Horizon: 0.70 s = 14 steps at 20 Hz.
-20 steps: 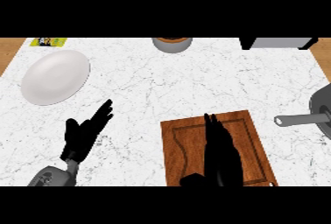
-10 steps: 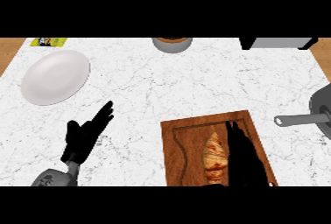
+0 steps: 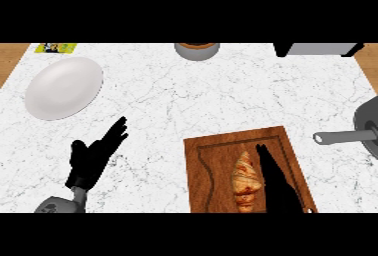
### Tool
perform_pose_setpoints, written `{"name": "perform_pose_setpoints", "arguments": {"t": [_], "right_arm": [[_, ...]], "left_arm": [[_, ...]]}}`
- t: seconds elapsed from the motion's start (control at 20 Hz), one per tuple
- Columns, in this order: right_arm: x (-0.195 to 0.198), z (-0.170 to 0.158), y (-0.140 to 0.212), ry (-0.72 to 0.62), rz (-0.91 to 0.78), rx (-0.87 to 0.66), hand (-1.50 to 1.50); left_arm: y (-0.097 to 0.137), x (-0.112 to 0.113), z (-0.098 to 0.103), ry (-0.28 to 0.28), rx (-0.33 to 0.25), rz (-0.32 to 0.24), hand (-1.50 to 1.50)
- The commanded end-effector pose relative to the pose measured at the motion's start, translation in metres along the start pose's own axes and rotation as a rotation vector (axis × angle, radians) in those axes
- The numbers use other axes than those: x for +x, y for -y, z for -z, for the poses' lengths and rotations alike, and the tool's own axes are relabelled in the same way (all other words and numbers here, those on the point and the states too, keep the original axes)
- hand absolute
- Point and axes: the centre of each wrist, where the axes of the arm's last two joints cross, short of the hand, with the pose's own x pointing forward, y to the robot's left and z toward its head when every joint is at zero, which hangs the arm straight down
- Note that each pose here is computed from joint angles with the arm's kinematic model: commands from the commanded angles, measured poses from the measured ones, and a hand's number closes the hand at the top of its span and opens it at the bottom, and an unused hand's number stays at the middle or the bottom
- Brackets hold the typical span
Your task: Pick the croissant from the cutting board and place it in the pot
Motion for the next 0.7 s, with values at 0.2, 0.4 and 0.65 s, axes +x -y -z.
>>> {"name": "perform_pose_setpoints", "arguments": {"t": [0.2, 0.4, 0.65], "right_arm": [[-0.037, 0.017, -0.002, -0.026, 0.139, 0.016, -1.50], [-0.044, 0.044, -0.027, -0.037, 0.214, 0.025, -1.50], [-0.085, 0.042, -0.032, 0.038, -0.010, 0.077, 1.50]], "left_arm": [[-0.008, 0.003, 0.010, -0.014, -0.006, -0.008, 0.00], [0.001, 0.006, 0.017, 0.013, 0.014, 0.016, 0.00], [-0.002, -0.014, 0.004, -0.011, 0.001, 0.002, 0.00]]}}
